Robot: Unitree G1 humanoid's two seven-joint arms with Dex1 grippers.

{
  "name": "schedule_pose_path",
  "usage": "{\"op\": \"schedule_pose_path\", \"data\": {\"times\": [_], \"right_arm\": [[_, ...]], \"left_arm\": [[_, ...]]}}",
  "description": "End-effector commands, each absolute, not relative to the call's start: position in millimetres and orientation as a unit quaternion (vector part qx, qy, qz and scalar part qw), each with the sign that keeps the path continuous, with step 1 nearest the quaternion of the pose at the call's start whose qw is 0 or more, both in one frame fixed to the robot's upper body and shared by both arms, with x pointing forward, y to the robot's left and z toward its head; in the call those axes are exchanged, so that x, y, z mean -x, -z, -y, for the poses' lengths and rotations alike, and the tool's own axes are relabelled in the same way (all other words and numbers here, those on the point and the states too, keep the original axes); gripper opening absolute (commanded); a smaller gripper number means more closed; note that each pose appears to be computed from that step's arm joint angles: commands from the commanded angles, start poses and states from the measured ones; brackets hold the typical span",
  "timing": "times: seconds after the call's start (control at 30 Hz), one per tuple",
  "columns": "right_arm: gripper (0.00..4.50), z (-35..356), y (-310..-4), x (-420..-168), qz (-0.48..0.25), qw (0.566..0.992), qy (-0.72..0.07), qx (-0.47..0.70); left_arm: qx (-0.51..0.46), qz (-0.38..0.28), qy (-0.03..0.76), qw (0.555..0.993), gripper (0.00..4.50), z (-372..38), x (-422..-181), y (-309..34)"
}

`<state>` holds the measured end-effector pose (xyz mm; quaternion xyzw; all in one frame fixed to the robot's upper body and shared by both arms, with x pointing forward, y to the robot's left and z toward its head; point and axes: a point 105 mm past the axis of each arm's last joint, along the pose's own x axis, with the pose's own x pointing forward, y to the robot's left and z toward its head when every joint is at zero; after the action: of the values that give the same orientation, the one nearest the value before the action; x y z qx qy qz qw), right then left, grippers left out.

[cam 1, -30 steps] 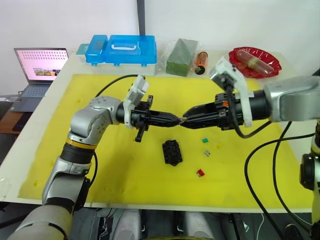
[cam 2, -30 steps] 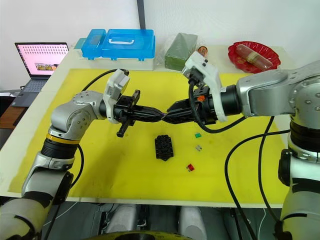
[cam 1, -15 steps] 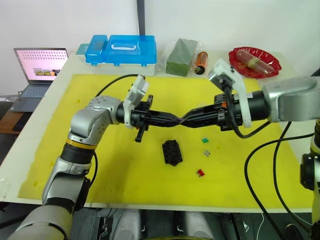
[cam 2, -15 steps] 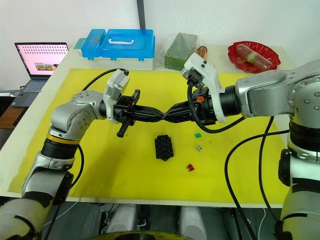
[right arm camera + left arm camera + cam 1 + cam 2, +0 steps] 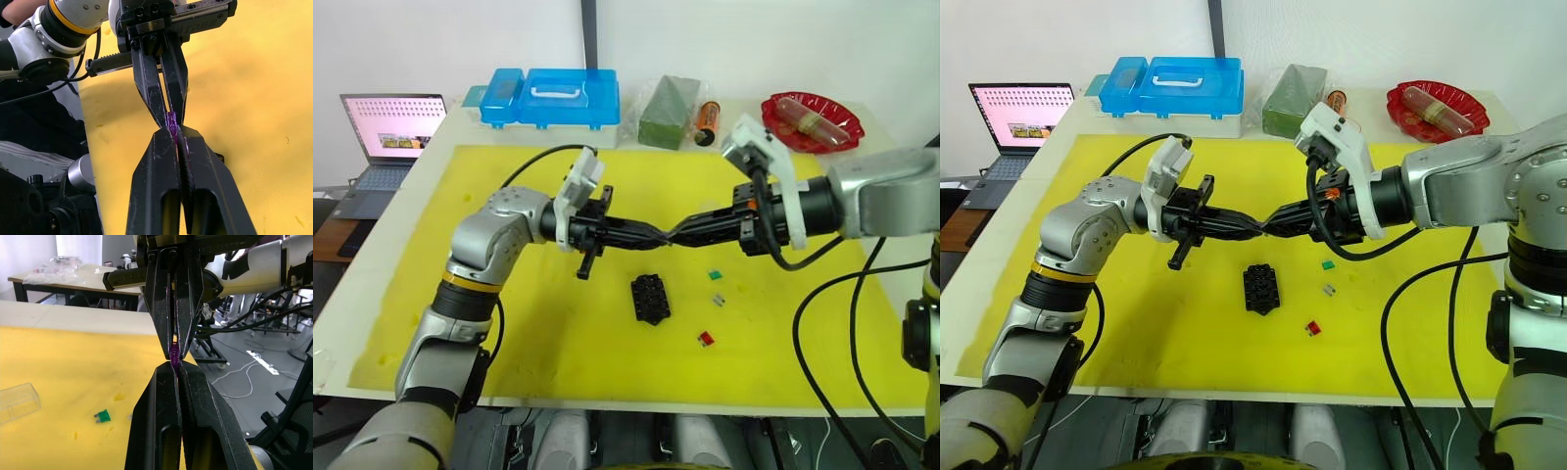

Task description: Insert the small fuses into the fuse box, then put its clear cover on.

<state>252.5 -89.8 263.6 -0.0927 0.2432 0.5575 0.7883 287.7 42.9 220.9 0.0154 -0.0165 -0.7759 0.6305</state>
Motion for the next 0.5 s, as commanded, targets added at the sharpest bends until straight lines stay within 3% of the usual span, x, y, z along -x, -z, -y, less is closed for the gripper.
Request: {"op": "schedule_pose_path", "data": {"times": [0.03,0.2,0.3,0.4,0.5], "right_arm": [[0.01,88.6,-271.3,-249.0,-0.228,0.788,-0.563,0.105],[0.01,88.4,-270.1,-248.8,-0.229,0.788,-0.562,0.108],[0.01,88.1,-268.3,-249.0,-0.229,0.788,-0.559,0.115],[0.0,89.2,-262.0,-249.8,-0.234,0.791,-0.55,0.134],[0.0,90.2,-254.2,-250.8,-0.231,0.793,-0.538,0.165]], "left_arm": [[-0.026,0.028,0.775,0.631,0.0,-42.6,-286.5,-224.7],[-0.028,0.027,0.775,0.631,0.0,-42.8,-286.7,-224.8],[-0.035,-0.007,0.762,0.647,0.0,-41.8,-293.0,-219.7],[-0.057,-0.028,0.755,0.653,0.7,-41.3,-296.3,-213.6],[-0.09,-0.038,0.757,0.646,1.73,-44.5,-293.9,-205.5]]}}
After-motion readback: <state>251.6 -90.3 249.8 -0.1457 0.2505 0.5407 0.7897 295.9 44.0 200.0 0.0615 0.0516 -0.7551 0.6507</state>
